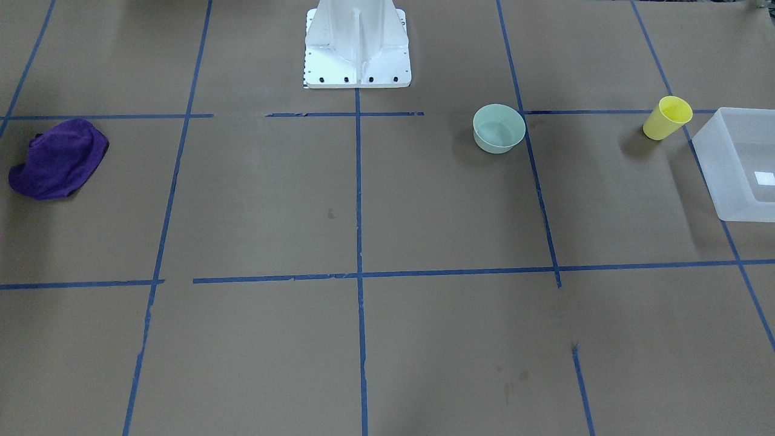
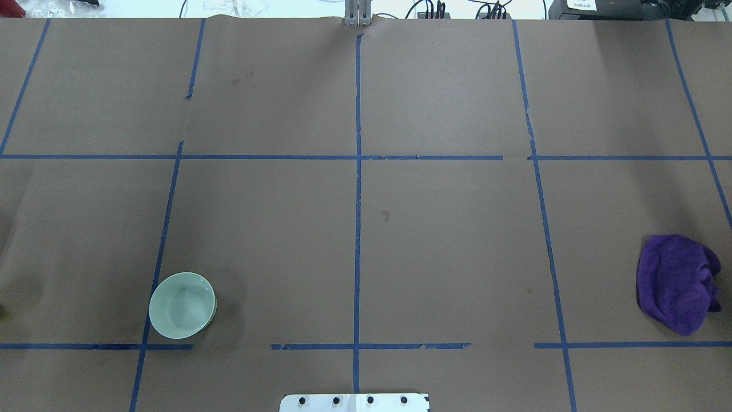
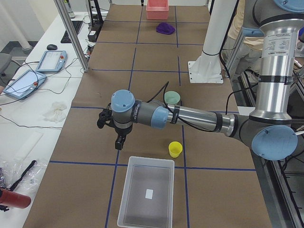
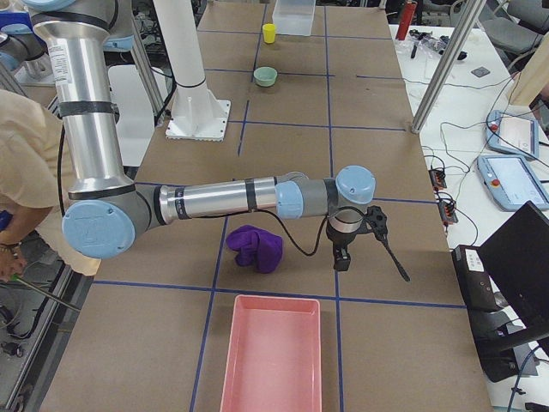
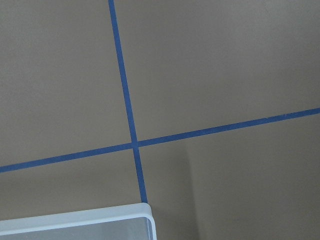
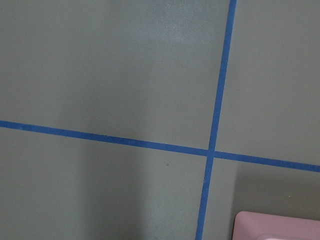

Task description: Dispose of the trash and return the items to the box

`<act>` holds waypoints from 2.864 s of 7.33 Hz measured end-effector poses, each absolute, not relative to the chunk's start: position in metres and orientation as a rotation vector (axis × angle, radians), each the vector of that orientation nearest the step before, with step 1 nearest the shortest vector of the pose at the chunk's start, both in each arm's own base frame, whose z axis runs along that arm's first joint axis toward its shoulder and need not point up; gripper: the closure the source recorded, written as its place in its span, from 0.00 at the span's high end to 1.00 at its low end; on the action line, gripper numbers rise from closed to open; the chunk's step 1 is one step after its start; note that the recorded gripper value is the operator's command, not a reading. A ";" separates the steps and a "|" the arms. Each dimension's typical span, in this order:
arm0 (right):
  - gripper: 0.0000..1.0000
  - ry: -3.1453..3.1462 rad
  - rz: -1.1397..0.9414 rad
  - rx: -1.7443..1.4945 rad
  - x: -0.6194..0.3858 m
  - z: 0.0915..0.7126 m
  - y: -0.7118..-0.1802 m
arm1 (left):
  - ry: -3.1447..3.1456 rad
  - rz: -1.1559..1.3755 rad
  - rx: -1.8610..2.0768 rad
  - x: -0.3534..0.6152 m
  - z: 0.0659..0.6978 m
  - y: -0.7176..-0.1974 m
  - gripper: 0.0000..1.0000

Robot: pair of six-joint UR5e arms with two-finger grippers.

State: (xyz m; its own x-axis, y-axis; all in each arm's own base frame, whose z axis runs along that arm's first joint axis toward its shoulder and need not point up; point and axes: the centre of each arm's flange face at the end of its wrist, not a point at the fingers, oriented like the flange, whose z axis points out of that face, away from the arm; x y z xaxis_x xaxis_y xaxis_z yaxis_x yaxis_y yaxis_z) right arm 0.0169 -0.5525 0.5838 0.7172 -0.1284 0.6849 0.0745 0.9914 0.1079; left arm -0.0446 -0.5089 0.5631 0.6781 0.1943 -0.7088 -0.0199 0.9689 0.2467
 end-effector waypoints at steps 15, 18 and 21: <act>1.00 -0.786 -0.151 0.133 0.002 0.572 -0.554 | 0.874 0.031 0.159 0.049 0.519 -0.410 1.00; 1.00 -0.789 -0.179 0.136 -0.011 0.571 -0.554 | 0.867 -0.064 0.119 0.075 0.561 -0.340 1.00; 1.00 -0.790 -0.194 0.136 -0.019 0.570 -0.555 | 0.866 -0.185 0.055 0.094 0.581 -0.299 1.00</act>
State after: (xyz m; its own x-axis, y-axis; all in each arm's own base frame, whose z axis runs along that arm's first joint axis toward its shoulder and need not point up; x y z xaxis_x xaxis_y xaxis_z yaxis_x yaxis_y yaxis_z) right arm -0.0186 -0.5547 0.5697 0.6878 -0.2233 0.6907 0.1220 0.9735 0.1932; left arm 0.0941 -0.2986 0.5810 0.6329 -0.1395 -0.7615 0.1839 0.9826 -0.0271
